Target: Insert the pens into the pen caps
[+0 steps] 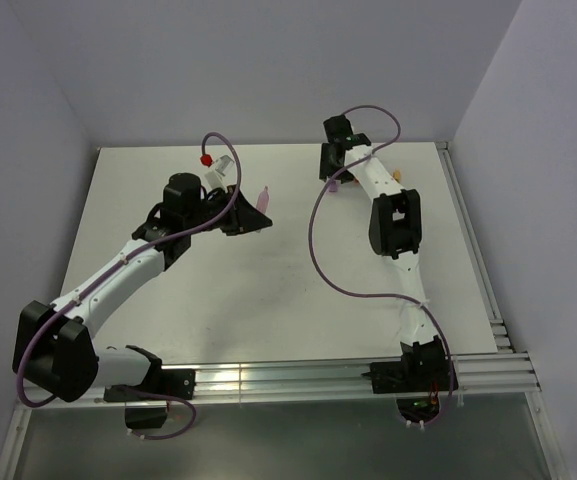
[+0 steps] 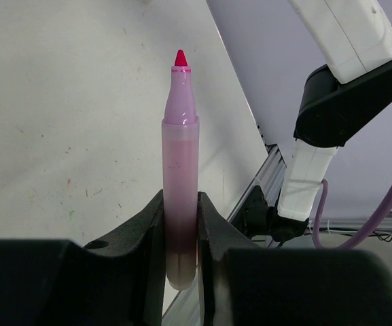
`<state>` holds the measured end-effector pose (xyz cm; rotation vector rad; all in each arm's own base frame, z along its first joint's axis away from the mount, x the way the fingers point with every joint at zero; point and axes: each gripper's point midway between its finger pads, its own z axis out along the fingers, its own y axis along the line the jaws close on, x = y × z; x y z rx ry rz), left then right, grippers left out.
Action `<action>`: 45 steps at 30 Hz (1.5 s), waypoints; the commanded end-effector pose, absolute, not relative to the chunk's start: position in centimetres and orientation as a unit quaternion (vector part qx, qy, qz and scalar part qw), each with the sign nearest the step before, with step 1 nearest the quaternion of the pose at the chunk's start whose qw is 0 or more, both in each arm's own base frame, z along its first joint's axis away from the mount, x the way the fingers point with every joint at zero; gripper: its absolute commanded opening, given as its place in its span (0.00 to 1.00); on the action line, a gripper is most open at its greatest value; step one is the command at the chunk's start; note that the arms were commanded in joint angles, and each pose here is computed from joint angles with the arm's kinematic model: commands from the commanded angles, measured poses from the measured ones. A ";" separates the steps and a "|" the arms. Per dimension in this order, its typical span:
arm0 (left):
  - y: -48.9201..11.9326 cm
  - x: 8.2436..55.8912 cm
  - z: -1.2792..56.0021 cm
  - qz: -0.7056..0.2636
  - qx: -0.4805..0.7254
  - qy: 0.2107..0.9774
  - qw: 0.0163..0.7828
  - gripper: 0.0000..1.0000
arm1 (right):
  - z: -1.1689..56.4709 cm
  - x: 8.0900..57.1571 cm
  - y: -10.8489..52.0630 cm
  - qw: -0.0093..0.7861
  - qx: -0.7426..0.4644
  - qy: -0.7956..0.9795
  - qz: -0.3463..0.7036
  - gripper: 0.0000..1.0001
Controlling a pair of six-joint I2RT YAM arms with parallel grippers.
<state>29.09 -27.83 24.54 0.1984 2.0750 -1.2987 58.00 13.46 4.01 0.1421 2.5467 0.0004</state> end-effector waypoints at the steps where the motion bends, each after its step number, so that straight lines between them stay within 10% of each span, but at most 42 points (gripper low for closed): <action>1: -28.3 29.2 25.7 -0.511 0.097 0.779 0.351 0.00 | 4.6 58.3 13.1 0.293 0.051 0.955 0.001 0.58; 45: -28.4 29.1 25.6 -0.521 0.101 0.776 0.342 0.00 | 3.5 57.5 13.3 0.265 0.045 0.963 0.004 0.48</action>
